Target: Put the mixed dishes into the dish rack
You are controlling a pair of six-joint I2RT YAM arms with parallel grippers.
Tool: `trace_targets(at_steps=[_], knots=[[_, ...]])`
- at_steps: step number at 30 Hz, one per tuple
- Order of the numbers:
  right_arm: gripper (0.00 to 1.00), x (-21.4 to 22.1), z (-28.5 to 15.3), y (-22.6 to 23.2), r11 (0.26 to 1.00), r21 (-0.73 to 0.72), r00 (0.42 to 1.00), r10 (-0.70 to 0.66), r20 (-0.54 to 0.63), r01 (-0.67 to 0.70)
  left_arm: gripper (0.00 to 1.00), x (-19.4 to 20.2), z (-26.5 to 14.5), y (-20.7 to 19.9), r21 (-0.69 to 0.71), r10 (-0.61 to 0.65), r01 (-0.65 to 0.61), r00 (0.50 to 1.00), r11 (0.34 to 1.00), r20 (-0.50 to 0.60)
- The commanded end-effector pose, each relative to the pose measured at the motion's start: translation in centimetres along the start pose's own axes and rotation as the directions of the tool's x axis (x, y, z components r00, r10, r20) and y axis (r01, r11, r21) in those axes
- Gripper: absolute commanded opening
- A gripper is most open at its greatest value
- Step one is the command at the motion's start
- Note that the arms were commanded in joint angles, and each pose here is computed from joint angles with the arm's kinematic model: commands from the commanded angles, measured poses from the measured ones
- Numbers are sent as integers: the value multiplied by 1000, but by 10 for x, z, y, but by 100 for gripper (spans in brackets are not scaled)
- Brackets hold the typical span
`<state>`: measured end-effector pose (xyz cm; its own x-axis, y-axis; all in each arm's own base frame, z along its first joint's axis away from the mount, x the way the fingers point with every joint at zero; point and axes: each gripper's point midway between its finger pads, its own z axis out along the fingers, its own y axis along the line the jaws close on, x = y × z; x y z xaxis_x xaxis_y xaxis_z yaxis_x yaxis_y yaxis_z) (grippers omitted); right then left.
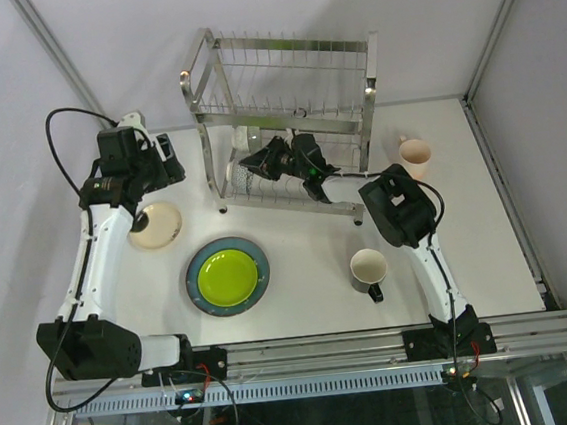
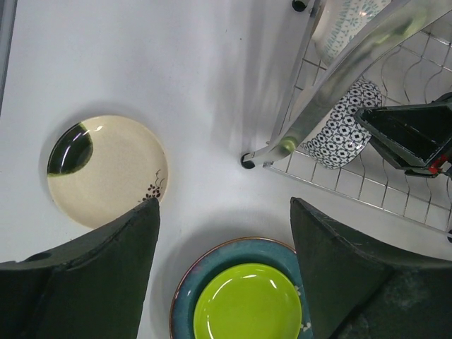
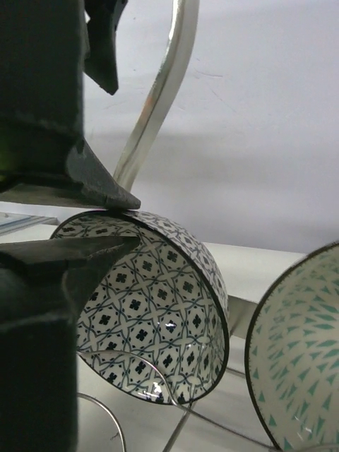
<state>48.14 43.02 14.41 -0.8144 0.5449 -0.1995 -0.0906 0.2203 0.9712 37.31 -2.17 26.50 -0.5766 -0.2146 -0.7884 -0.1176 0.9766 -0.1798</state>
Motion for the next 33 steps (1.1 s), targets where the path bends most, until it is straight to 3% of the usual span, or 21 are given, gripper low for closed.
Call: trace_targets(at_steps=[1, 5, 13, 24, 33], knots=[[24, -18, -4, 22, 998, 2, 996, -69, 64, 69, 79, -30, -20, -2, 9, 3, -4, 995, 1000, 97], [37, -21, -6, 35, 995, -33, 993, -89, 82, 92, 79, -29, -18, -3, 13, -2, 1, 996, 1000, 92], [49, -23, -10, 53, 988, -105, 990, -102, 95, 112, 79, -27, -16, -4, 16, -6, 5, 996, 1000, 84], [52, -16, -26, 94, 962, -197, 981, -179, 76, 191, 81, -3, -18, 20, -74, 5, -1, 998, 997, 57], [52, 36, -44, 94, 954, -181, 966, -254, -53, 241, 82, 45, -27, 20, -22, -8, 7, 1000, 1000, -19]])
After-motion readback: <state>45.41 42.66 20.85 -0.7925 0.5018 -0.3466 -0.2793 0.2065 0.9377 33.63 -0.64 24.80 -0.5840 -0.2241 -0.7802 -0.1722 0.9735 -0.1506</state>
